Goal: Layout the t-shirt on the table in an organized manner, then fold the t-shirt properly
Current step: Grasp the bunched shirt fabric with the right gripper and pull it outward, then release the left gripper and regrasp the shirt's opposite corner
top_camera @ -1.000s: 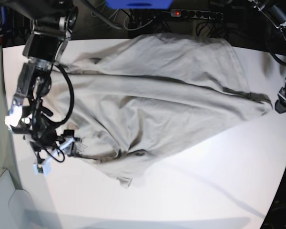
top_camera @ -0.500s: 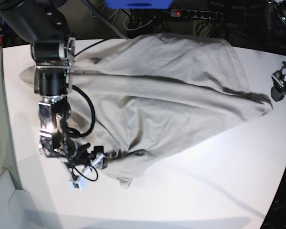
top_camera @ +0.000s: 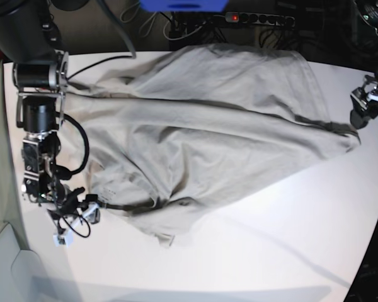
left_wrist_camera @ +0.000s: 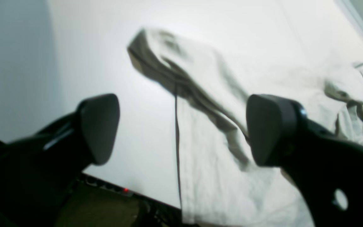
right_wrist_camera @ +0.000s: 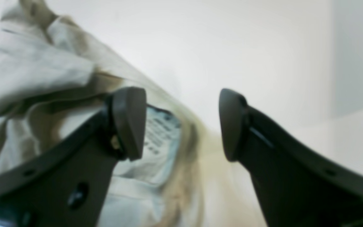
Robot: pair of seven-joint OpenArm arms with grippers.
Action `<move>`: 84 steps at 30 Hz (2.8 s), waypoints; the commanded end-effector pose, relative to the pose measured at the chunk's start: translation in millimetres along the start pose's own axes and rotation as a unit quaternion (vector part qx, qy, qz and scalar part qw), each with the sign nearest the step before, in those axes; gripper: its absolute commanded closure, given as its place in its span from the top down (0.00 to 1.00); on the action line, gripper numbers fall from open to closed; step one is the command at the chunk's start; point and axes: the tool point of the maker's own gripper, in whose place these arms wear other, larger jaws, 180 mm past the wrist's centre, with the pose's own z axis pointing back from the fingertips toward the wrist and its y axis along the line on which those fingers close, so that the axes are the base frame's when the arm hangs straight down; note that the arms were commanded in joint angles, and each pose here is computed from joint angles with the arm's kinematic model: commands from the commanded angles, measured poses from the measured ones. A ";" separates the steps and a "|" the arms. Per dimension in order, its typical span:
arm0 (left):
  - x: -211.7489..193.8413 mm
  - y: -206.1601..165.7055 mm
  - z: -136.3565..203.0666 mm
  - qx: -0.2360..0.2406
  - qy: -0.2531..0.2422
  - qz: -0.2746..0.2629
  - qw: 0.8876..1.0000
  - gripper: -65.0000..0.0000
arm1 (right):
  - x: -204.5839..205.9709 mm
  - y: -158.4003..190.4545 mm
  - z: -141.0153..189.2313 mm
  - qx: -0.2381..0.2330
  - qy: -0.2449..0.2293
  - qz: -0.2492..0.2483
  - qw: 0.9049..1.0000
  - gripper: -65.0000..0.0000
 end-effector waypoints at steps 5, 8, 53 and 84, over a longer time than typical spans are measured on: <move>19.5 -5.8 1.9 -0.010 -0.028 -0.011 1.000 0.96 | -0.3 -8.6 4.8 -0.005 -0.008 0.004 1.000 0.57; 24.0 -8.9 0.2 -0.014 -0.034 -0.011 0.999 0.96 | -12.6 -5.9 3.2 -0.002 0.001 0.004 1.000 0.57; 22.6 -7.7 2.7 -0.011 -0.036 -0.008 0.999 0.96 | 145.9 -42.6 51.1 -0.037 -0.153 0.000 0.988 0.00; -116.1 -71.2 29.0 -0.162 0.194 0.110 0.961 0.96 | 31.4 -90.7 98.5 -0.103 -0.113 0.004 0.988 0.59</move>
